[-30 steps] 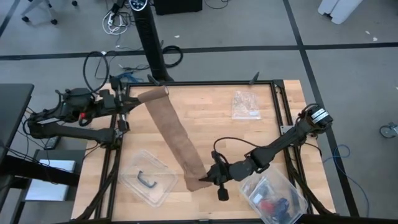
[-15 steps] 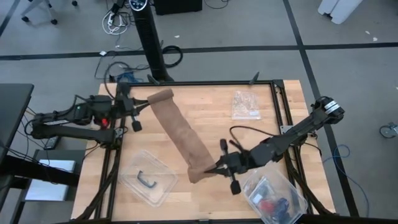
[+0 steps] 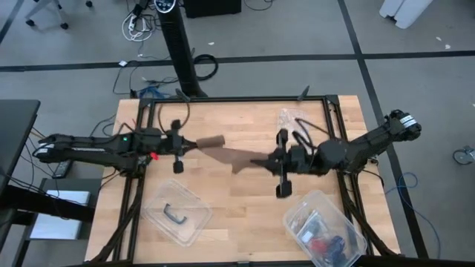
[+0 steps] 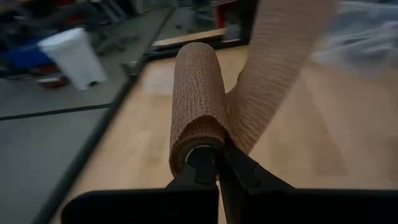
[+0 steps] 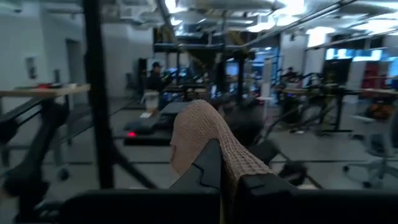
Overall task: Roll bandage
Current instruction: Roll the brown bandage
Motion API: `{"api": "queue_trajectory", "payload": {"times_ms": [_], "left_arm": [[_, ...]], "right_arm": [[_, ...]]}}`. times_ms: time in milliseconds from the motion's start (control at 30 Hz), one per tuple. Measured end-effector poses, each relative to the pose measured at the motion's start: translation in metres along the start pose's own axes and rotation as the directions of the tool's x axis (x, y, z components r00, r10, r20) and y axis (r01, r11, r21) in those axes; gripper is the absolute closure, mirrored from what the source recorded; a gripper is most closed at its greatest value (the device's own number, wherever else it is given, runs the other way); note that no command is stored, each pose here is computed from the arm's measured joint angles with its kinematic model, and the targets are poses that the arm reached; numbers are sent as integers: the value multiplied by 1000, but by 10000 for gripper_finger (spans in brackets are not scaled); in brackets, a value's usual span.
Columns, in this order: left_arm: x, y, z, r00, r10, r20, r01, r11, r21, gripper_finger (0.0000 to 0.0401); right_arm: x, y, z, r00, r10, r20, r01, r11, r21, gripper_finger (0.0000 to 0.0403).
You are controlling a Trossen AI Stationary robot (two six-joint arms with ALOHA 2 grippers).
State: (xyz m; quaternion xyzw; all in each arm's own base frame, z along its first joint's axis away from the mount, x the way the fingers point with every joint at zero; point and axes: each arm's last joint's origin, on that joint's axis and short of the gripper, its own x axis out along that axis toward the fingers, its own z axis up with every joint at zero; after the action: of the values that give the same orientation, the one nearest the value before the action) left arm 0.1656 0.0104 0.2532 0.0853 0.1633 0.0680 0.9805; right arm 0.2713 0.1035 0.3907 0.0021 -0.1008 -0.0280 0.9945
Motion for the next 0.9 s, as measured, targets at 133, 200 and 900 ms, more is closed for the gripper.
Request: {"api": "queue_trajectory", "payload": {"times_ms": [133, 200, 900], "left_arm": [[17, -10, -6, 995, -101, -12, 101, 995, -17, 400], [26, -16, -7, 989, -149, -21, 149, 989, -18, 400], [40, -83, 11, 858, -489, 158, 481, 872, 88, 400]], "right_arm": [[1, -18, 6, 998, -54, 22, 54, 999, -1, 403], [2, -25, 9, 997, -77, 31, 77, 997, -2, 403], [18, -101, 67, 949, -307, -64, 299, 947, -116, 403]]}}
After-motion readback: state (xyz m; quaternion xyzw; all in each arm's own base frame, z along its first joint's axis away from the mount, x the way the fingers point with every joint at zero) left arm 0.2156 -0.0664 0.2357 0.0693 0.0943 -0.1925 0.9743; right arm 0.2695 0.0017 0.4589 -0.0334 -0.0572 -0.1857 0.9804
